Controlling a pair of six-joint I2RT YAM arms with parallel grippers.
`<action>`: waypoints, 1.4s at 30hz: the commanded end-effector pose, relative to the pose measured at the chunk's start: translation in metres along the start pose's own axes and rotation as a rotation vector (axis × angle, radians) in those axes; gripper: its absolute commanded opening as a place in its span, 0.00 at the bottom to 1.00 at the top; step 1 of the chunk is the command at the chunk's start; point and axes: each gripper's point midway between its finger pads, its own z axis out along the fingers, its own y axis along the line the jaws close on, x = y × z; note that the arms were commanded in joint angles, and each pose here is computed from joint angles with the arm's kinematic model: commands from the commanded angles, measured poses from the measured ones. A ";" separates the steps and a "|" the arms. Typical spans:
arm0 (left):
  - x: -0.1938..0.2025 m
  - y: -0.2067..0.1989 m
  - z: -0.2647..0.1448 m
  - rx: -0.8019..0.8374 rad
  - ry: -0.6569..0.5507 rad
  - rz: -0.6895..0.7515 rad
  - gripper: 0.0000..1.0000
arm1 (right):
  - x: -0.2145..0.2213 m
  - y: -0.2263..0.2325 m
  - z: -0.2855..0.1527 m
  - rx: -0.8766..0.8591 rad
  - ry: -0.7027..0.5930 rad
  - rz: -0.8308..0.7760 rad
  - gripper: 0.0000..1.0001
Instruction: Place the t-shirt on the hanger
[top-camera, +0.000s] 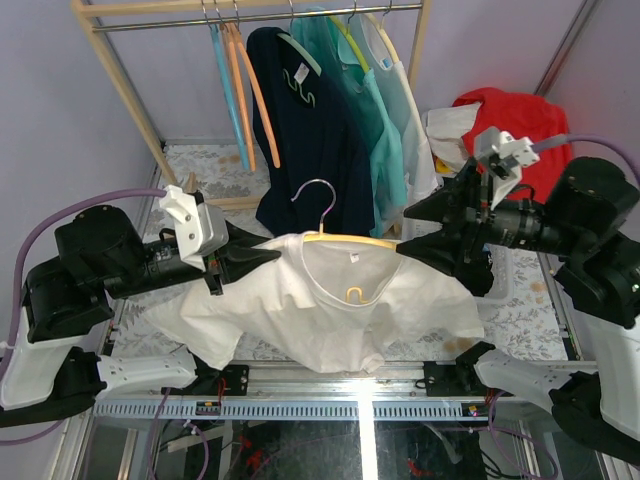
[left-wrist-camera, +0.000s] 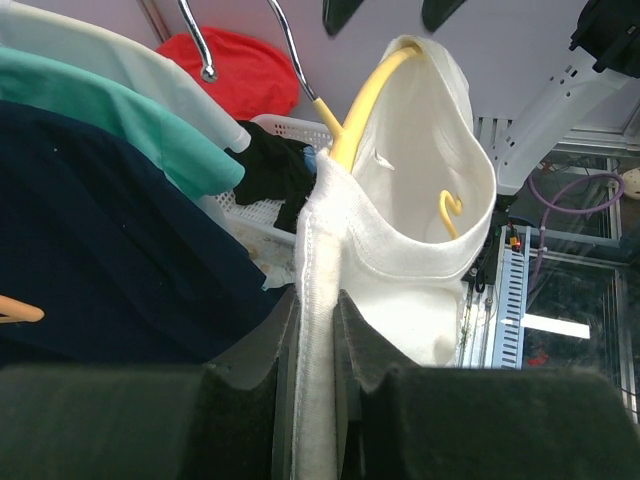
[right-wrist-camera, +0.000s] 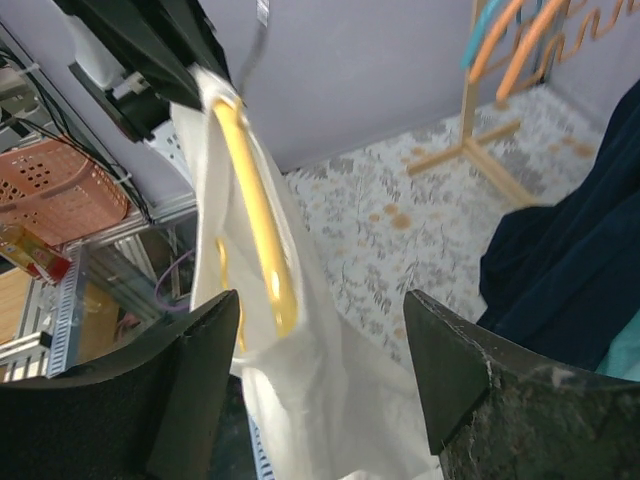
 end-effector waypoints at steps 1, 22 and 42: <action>-0.039 0.003 -0.008 -0.019 -0.160 0.001 0.00 | 0.022 -0.007 0.000 0.031 0.046 0.042 0.73; -0.040 0.001 -0.012 -0.008 -0.156 0.010 0.00 | 0.049 0.010 -0.012 -0.026 0.084 0.058 0.78; -0.039 -0.007 0.017 0.062 -0.143 0.008 0.00 | 0.047 0.005 0.013 -0.130 0.105 0.097 0.41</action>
